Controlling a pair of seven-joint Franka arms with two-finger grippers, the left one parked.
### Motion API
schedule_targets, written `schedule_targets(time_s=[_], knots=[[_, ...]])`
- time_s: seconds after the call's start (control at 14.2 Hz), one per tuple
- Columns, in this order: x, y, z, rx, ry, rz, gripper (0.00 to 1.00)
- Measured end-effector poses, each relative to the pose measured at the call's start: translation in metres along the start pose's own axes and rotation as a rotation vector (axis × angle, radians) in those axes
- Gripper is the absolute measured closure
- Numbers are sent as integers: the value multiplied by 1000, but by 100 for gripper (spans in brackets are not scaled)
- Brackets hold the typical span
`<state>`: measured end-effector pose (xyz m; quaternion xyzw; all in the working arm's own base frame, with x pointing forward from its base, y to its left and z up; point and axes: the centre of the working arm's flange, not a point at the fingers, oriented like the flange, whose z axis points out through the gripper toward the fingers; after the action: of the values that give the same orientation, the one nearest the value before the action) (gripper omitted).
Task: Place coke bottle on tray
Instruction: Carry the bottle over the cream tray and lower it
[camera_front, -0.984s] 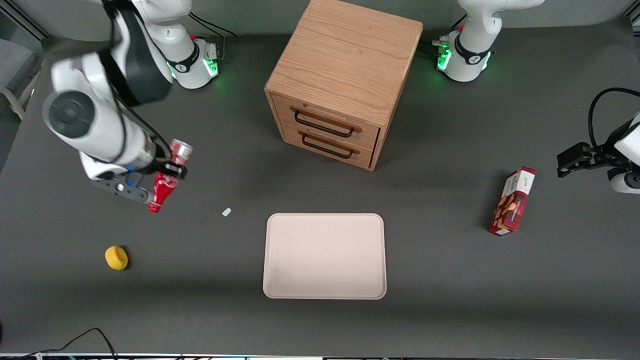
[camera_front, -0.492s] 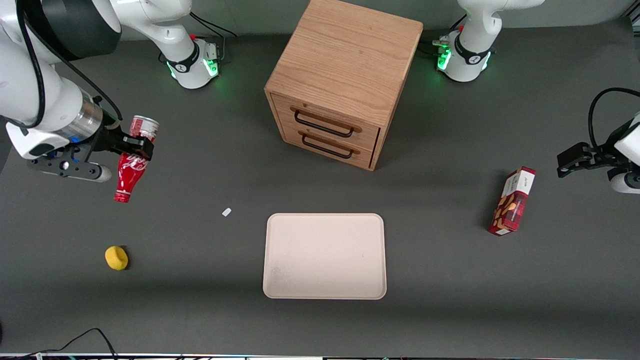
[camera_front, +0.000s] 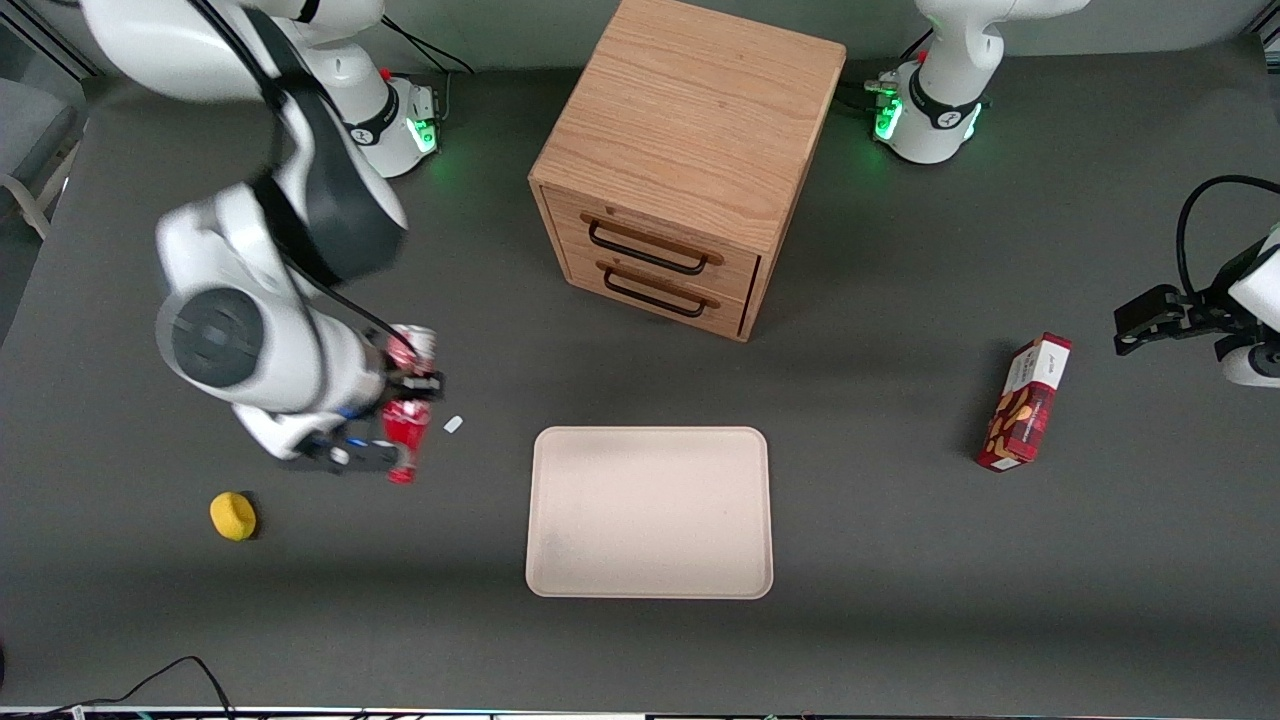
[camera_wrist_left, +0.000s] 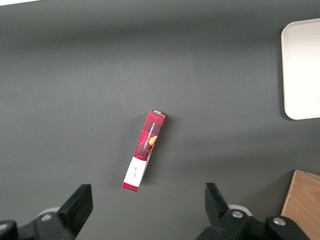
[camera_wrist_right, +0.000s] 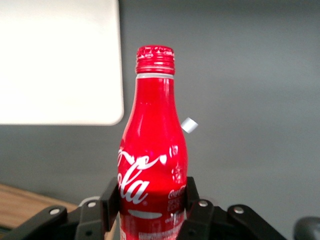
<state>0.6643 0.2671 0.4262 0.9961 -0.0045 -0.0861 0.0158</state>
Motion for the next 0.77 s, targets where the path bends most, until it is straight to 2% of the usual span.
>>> schedule_targets(time_s=[0.14,0.49,0.77], knots=[[25,-27,42,25,40,-22,45],[47,-85,141,16,117,-76,45],[65,-84,184,21,161,-62,45]])
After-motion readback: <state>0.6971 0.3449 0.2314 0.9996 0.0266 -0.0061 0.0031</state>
